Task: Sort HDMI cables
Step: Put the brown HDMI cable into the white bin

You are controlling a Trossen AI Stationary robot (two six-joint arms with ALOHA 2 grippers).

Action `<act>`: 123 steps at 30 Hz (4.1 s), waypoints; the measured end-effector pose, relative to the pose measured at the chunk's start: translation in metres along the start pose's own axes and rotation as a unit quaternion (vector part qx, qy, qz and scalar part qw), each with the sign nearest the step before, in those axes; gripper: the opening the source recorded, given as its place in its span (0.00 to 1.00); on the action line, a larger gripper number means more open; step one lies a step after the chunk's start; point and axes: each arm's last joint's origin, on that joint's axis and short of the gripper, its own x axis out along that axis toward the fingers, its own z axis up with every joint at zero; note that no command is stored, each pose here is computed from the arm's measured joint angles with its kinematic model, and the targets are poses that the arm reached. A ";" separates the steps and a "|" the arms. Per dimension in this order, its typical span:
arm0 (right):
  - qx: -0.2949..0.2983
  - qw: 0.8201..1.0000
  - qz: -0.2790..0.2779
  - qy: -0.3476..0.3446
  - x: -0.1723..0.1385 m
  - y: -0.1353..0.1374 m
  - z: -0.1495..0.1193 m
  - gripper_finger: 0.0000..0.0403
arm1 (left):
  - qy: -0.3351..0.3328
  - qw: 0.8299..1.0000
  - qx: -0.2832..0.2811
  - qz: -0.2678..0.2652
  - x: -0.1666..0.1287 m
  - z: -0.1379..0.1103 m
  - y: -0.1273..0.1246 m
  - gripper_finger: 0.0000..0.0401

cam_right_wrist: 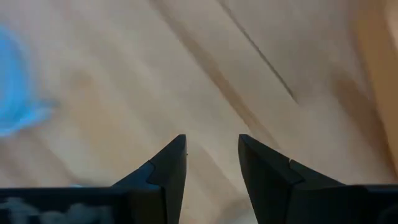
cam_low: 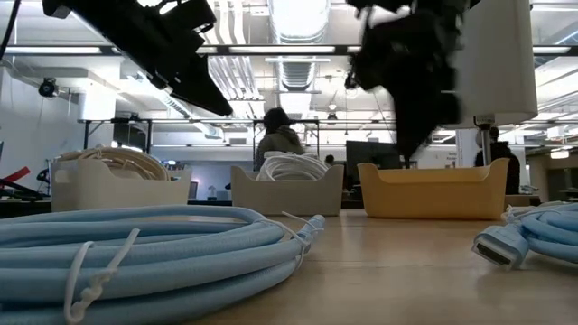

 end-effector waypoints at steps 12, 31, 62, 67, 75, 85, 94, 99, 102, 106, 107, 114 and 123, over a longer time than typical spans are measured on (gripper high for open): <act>0.229 0.966 -0.110 0.047 0.011 -0.007 -0.045 0.34 | 0.013 1.000 0.018 0.005 0.000 -0.003 0.001 0.43; 0.399 0.910 -0.108 0.032 0.039 -0.011 -0.083 0.33 | 0.029 0.998 0.057 0.009 0.000 -0.007 0.002 0.43; 0.083 0.989 0.045 -0.115 0.021 0.036 -0.052 0.09 | 0.029 0.998 0.050 0.009 0.000 -0.007 0.002 0.43; -0.077 0.978 0.048 -0.190 -0.006 0.059 -0.036 0.09 | 0.029 0.998 0.052 0.009 0.000 -0.007 0.002 0.43; -0.238 0.929 -0.028 -0.283 -0.031 0.069 -0.014 0.09 | 0.032 0.999 0.041 -0.008 0.000 -0.007 0.001 0.43; -0.237 0.916 -0.098 -0.308 -0.011 0.047 0.000 0.09 | -0.053 0.985 0.007 -0.165 -0.003 0.016 -0.012 0.43; -0.318 0.855 -0.073 -0.402 -0.004 0.054 0.008 0.09 | -0.117 0.971 -0.043 -0.205 -0.006 0.032 -0.014 0.43; -0.349 0.830 -0.078 -0.428 -0.003 0.054 0.010 0.10 | -0.130 0.968 -0.059 -0.205 -0.006 0.035 -0.013 0.43; -0.349 0.826 -0.077 -0.437 -0.003 0.054 0.010 0.10 | -0.139 0.967 -0.059 -0.205 -0.007 0.036 -0.013 0.43; -0.343 0.825 -0.073 -0.442 -0.004 0.054 0.011 0.10 | -0.153 0.965 -0.059 -0.204 -0.007 0.039 -0.013 0.43; -0.343 0.825 -0.073 -0.444 -0.004 0.055 0.011 0.10 | -0.157 0.965 -0.059 -0.204 -0.007 0.040 -0.012 0.43; -0.355 0.810 -0.065 -0.462 -0.011 0.060 0.015 0.10 | -0.184 0.960 -0.066 -0.200 -0.006 0.046 -0.008 0.43; -0.354 0.810 -0.066 -0.463 -0.011 0.060 0.016 0.10 | -0.203 0.958 -0.049 -0.196 -0.007 0.049 -0.008 0.29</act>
